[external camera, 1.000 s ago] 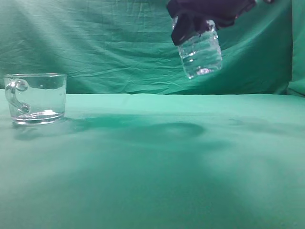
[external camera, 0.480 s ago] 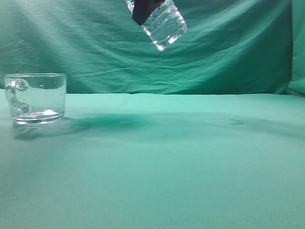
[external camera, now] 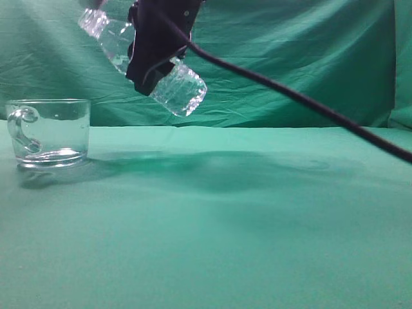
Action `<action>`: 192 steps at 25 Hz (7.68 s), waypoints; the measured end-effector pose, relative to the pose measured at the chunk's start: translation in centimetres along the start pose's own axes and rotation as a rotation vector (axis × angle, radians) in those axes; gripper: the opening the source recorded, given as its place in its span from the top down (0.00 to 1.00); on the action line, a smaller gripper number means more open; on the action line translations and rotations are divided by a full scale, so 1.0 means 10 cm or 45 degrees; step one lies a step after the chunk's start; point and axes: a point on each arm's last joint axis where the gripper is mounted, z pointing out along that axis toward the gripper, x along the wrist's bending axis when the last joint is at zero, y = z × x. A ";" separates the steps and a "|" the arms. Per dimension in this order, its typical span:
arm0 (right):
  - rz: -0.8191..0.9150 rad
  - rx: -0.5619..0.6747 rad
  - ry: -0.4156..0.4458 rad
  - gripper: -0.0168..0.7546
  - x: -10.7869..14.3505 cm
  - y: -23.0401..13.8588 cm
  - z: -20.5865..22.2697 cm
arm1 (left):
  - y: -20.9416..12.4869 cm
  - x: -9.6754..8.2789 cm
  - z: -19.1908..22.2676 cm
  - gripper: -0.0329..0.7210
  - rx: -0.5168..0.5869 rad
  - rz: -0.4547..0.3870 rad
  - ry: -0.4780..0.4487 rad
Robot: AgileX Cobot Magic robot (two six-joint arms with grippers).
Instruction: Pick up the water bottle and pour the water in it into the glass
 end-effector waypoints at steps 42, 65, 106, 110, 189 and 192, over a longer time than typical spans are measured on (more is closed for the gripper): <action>-0.941 -0.048 -0.320 0.61 -0.12 0.12 0.20 | 0.00 0.00 0.00 0.96 0.000 0.000 0.000; -0.647 -0.105 -0.301 0.61 -0.11 0.13 0.20 | 0.00 0.00 0.00 0.96 0.000 0.000 0.000; 0.891 -0.611 0.044 0.61 0.01 -2.12 -1.22 | 0.00 0.00 0.00 0.96 0.000 0.000 0.000; 0.890 -0.624 0.074 0.61 0.14 -2.22 -1.01 | 0.00 0.00 0.00 0.96 0.000 0.000 0.000; 0.738 -1.211 -0.396 0.98 0.06 -1.29 -3.92 | 0.00 0.00 0.00 0.96 0.000 0.000 0.000; 0.874 -1.183 -0.489 0.98 0.06 -1.35 -4.04 | 0.00 0.00 0.00 0.96 0.000 0.000 0.000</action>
